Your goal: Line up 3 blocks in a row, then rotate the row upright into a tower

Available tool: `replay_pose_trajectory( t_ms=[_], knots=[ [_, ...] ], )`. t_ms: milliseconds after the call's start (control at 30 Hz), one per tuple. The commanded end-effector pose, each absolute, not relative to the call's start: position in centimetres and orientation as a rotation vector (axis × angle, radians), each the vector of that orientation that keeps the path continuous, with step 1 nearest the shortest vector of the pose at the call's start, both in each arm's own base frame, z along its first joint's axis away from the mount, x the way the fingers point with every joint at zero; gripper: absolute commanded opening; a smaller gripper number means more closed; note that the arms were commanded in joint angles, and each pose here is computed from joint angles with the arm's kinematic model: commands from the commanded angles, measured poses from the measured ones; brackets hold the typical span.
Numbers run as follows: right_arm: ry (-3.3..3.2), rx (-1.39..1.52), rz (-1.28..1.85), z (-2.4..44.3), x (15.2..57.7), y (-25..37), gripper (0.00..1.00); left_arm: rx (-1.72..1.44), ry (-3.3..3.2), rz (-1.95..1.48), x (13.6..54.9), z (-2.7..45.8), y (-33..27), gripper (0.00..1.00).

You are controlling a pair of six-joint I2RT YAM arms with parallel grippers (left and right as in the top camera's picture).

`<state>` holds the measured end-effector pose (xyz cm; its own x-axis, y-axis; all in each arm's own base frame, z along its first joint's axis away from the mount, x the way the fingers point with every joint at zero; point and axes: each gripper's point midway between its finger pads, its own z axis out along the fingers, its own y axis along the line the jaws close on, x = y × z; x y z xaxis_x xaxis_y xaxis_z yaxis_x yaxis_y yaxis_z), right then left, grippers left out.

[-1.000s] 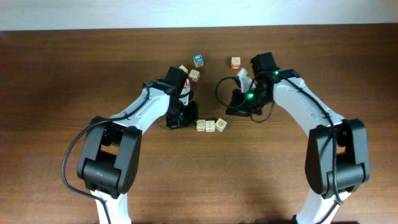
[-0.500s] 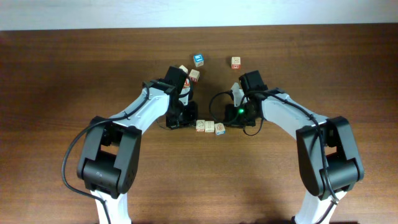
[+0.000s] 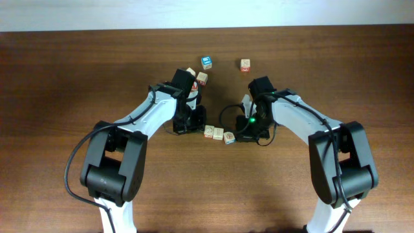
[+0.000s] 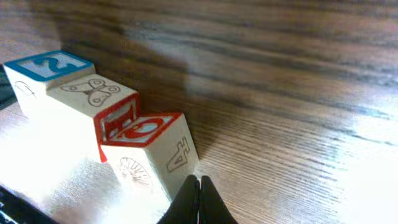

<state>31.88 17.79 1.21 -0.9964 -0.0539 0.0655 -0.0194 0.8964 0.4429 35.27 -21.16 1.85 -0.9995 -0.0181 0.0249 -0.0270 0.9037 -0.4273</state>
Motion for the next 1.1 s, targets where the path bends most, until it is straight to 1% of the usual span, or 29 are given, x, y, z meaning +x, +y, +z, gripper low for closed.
replay_pose_trajectory(
  t_ms=[0,533,600,733,833,900,967,1067],
  knots=[
    [-2.993,0.084,-0.721,2.1,32.2,18.2,0.04,0.043,-3.021,0.690,34.8,1.5,-21.3,0.00],
    [-2.946,0.126,-0.733,2.3,30.8,19.3,0.04,0.045,-3.018,0.687,34.7,1.4,-21.3,0.00],
    [-2.906,0.109,-0.702,2.3,29.7,19.0,0.04,0.045,-3.018,0.687,34.7,1.4,-21.3,0.00],
    [-2.883,0.221,-0.651,2.1,28.0,20.4,0.04,0.045,-3.018,0.686,34.7,1.4,-21.3,0.00],
    [-2.926,0.254,-0.637,1.9,28.7,20.9,0.05,0.045,-3.019,0.687,34.8,1.4,-21.3,0.00],
    [-3.003,0.190,-0.505,1.2,29.8,19.6,0.05,0.045,-3.018,0.687,34.7,1.4,-21.3,0.00],
    [-3.043,0.202,-0.503,1.1,30.7,19.7,0.05,0.045,-3.018,0.687,34.7,1.4,-21.3,0.00],
    [-3.050,0.207,-0.510,1.1,30.9,19.8,0.04,0.045,-3.018,0.687,34.7,1.4,-21.3,0.00]
  ],
)
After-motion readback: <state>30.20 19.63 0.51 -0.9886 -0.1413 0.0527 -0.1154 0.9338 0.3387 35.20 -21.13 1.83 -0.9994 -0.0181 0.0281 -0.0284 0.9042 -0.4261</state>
